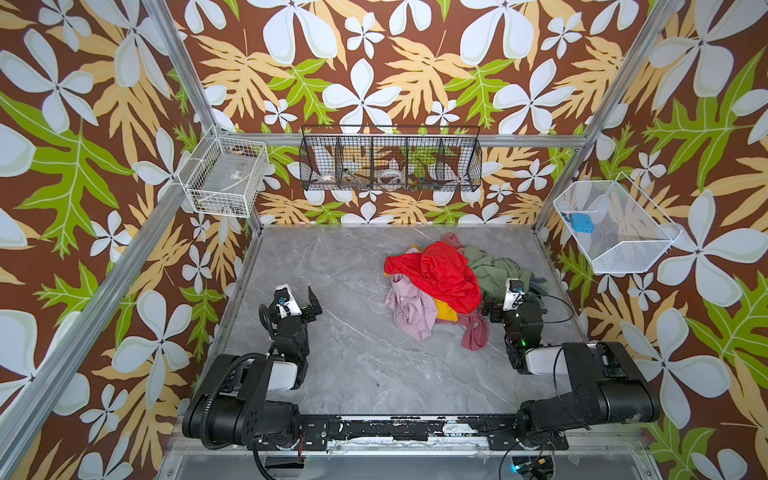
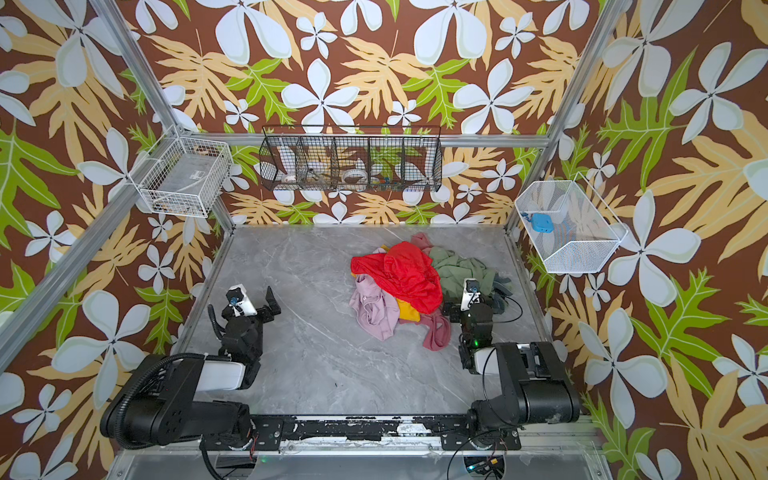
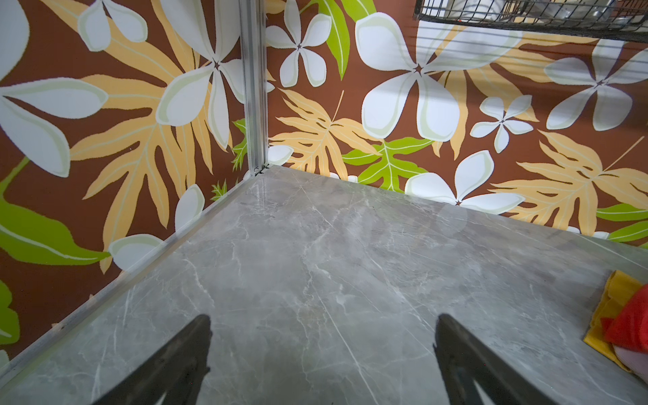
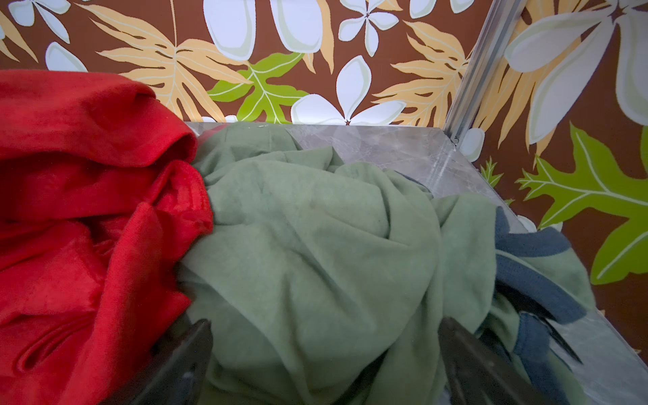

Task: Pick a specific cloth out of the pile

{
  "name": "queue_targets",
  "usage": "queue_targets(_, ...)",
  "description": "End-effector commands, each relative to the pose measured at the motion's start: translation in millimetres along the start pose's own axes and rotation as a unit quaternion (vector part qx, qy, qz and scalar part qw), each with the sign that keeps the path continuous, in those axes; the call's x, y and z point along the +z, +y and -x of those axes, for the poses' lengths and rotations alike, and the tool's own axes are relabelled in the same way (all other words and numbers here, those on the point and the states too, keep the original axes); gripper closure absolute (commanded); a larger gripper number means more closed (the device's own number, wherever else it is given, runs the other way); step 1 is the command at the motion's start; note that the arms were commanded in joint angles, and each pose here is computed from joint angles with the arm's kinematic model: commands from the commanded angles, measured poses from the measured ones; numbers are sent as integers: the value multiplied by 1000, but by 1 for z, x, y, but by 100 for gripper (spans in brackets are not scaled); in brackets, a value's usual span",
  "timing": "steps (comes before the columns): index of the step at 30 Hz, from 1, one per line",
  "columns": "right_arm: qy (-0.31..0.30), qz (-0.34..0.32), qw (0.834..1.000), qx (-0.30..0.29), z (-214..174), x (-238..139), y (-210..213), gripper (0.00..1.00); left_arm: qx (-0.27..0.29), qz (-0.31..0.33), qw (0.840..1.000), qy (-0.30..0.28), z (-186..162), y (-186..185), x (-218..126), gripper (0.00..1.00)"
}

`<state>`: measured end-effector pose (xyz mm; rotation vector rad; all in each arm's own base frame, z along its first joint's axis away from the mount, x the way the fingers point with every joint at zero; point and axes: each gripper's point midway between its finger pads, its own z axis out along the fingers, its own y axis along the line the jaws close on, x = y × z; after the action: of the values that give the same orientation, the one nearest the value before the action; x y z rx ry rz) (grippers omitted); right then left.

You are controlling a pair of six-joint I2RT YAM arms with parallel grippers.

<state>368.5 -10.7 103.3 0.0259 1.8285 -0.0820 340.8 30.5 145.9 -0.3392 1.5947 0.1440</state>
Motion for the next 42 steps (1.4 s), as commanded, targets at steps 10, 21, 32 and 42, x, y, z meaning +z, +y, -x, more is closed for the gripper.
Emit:
queue_targets(10,57,27,998,21,40,3,5,3,-12,30,999,-17,34,5,-2,0)
queue_targets(21,73,24,983,167,82,-13,-13,2,-93,-54,994,5,82,-49,-3,0)
queue_targets(32,141,-12,927,348,28,-22,-69,14,-32,-166,982,85,41,-153,-22,0)
queue_targets(42,178,-68,885,424,-25,-17,-104,23,0,-218,968,122,15,-192,-33,0)
